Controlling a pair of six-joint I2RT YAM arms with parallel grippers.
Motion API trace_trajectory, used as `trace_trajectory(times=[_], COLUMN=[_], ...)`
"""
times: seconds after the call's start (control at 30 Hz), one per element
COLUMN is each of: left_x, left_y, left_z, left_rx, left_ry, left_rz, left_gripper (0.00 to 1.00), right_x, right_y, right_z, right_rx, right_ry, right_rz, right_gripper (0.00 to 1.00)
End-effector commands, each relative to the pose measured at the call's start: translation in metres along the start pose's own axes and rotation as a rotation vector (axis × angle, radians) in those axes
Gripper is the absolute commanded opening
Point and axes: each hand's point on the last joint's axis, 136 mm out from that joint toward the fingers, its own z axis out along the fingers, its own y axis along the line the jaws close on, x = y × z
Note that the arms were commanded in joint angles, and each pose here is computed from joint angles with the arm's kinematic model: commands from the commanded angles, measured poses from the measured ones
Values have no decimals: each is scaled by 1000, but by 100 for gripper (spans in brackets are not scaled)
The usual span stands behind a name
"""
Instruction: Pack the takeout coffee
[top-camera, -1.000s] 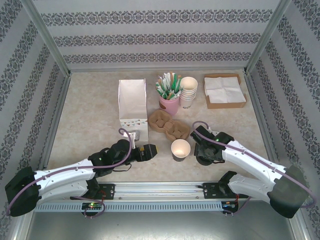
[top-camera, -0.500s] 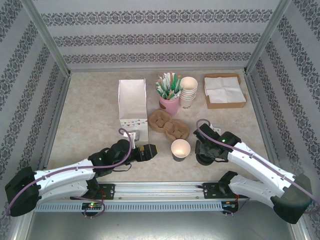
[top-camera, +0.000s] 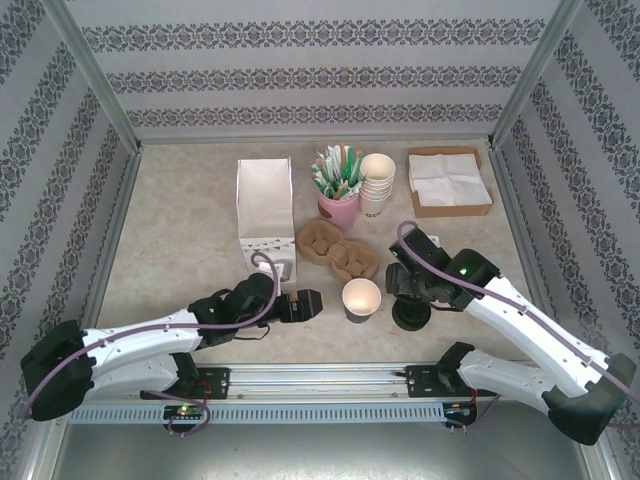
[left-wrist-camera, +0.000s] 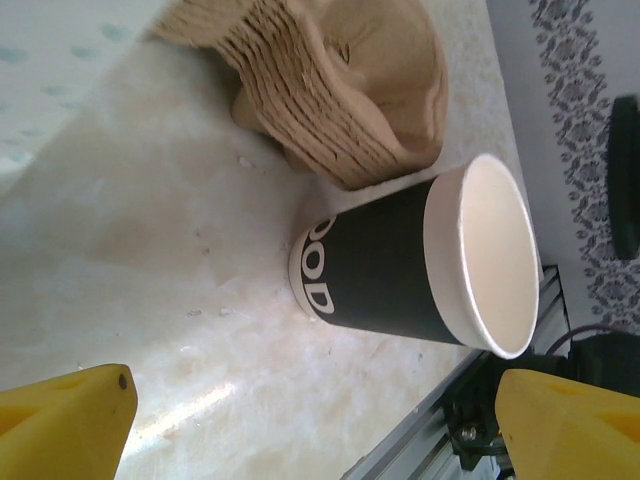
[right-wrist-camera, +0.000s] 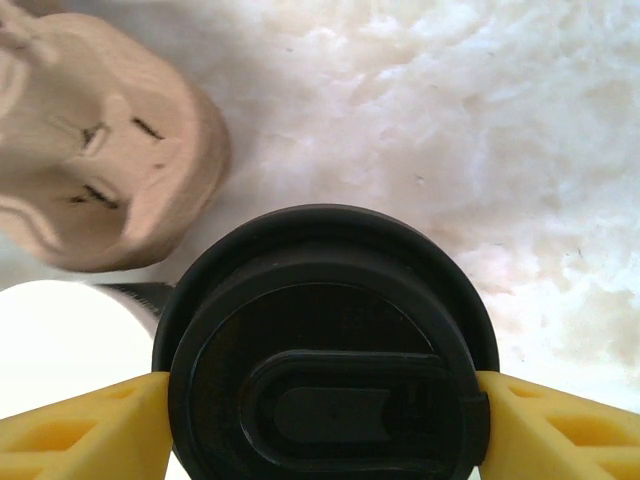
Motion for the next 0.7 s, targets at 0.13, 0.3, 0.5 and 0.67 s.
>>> trace_trajectory(times=[0.13, 0.3, 0.5, 0.67], left_x=[11, 9, 9, 7], left_y=[-20, -18, -16, -14], left_z=[8, 6, 4, 4], left_rx=[47, 41, 40, 36], left_ry=[64, 42, 25, 12], left_rz=[49, 36, 19, 10], left_gripper=[93, 93, 93, 93], right_x=[3, 9, 15, 25], right_y=[45, 71, 87, 90], right_z=[-12, -1, 10, 19], right_rx=[-96, -160, -171, -151], right_ry=[27, 59, 88, 124], right_rz=[-78, -76, -97, -118], right_gripper=[74, 73, 73, 73])
